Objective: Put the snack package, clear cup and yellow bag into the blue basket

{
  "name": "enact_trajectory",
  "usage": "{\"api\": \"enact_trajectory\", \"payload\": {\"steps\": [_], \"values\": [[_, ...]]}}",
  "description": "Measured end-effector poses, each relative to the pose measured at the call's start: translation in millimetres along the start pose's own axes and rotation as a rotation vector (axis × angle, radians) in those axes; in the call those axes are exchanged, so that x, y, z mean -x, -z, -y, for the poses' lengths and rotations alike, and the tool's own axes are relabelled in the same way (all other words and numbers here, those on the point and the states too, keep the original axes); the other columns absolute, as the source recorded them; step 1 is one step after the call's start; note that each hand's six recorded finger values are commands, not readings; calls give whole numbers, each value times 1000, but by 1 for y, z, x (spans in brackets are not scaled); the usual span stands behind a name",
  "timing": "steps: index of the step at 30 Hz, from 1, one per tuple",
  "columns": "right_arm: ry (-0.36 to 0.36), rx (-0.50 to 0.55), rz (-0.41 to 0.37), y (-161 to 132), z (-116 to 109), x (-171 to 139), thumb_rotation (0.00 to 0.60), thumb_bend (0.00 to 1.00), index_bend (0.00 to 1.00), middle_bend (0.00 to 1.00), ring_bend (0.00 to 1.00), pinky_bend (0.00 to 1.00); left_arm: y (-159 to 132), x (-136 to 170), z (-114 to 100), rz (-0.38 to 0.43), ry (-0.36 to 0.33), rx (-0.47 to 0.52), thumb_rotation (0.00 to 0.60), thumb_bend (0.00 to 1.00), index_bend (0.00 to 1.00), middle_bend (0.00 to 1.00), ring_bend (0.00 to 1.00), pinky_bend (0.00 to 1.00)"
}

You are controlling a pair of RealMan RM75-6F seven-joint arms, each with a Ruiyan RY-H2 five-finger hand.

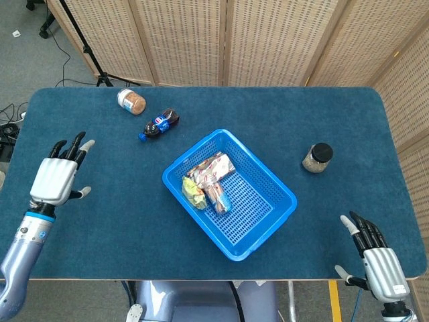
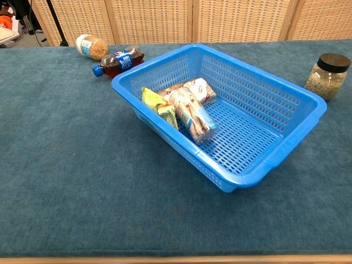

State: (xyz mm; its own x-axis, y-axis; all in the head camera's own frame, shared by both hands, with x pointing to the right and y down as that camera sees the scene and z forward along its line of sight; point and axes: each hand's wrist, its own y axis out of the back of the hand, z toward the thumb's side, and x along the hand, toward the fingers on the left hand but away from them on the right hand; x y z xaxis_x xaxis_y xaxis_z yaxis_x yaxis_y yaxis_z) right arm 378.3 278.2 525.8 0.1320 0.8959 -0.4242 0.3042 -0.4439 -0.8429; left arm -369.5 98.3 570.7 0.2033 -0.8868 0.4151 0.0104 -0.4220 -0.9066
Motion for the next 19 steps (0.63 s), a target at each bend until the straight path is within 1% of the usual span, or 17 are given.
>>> {"api": "enact_trajectory", "payload": {"steps": [3, 9, 13, 19], "values": [[8, 1, -1, 1, -3, 0, 600, 207, 0, 0, 0, 64, 7, 16, 6, -21, 12, 10, 600, 14, 0, 0, 331, 121], [12, -8, 0, 1, -3, -1, 600, 206, 0, 0, 0, 64, 19, 51, 15, -81, -9, 59, 600, 22, 0, 0, 331, 119], [10, -23, 3, 1, -2, 0, 600, 207, 0, 0, 0, 64, 23, 76, 26, -123, -18, 96, 600, 27, 0, 0, 331, 109], [15, -42, 10, 0, 0, 1, 600, 206, 0, 0, 0, 64, 31, 99, 46, -168, -23, 99, 600, 29, 0, 0, 332, 109]]}}
